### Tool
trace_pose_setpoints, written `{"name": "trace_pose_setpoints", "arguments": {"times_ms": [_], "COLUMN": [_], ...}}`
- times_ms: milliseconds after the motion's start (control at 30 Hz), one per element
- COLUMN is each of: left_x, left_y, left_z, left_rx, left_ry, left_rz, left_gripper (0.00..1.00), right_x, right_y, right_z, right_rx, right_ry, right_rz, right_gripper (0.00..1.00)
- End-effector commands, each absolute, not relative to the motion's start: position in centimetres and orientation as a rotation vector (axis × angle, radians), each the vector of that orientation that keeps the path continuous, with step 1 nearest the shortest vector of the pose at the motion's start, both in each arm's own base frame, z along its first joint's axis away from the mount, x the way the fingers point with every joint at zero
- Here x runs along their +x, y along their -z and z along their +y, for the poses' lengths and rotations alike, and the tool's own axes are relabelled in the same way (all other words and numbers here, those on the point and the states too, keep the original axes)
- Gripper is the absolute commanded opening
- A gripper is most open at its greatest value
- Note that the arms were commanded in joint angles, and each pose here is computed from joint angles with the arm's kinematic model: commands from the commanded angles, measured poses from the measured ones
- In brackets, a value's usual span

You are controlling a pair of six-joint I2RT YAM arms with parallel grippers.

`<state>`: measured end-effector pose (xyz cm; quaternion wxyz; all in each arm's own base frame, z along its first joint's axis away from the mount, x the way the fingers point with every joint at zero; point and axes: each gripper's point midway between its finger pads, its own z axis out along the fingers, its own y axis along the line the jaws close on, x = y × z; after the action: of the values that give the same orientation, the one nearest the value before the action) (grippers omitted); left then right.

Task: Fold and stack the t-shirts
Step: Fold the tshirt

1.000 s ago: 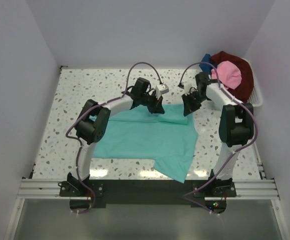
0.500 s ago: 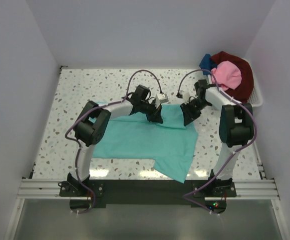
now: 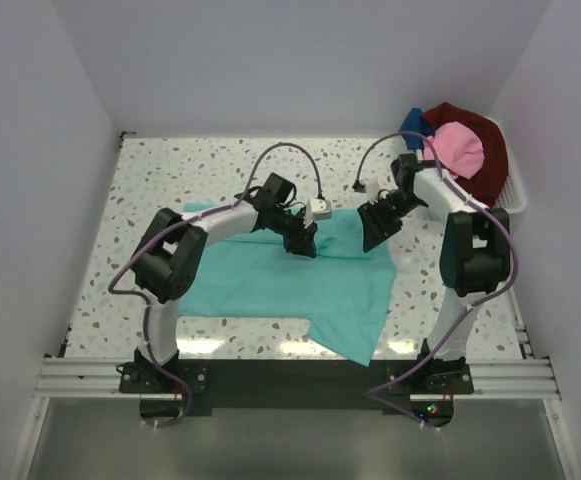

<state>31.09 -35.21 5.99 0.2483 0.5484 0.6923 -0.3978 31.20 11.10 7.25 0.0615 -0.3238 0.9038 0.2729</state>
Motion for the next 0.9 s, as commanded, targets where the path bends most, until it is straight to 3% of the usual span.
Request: {"name": "trace_pose_setpoints", "arguments": {"times_ms": [0,200,567,733,867], "left_x": [29.9,31.6,37.8,39.2,39.5], "left_y": [-8.5,-10.9,-11.8,-10.7,-11.2], "left_z": [-34.7,-33.3,-27.1,-24.1,-22.9], "left_rx": [1.571,1.457,1.186,1.065,1.010], "left_ry": [1.059,1.017,0.816,0.782,0.795], "left_rz": [1.773,1.764,1.941,2.070,2.089], "left_gripper": [0.25,0.28,0.33,0.33,0.33], "right_x": [34.9,38.3,37.1,35.5,34.4], "right_y": [-9.6,-7.8,-5.3,-5.6,-5.2], "right_z": [11.7,11.3,11.7,12.1,11.7], "right_rx": [-0.855,-0.698,-0.696,-0.747,-0.768], "right_ry": [-0.744,-0.666,-0.740,-0.827,-0.819], "right_rz": [2.658,2.745,2.817,2.811,2.838], "right_gripper": [0.49,0.49,0.48,0.29,0.24]}}
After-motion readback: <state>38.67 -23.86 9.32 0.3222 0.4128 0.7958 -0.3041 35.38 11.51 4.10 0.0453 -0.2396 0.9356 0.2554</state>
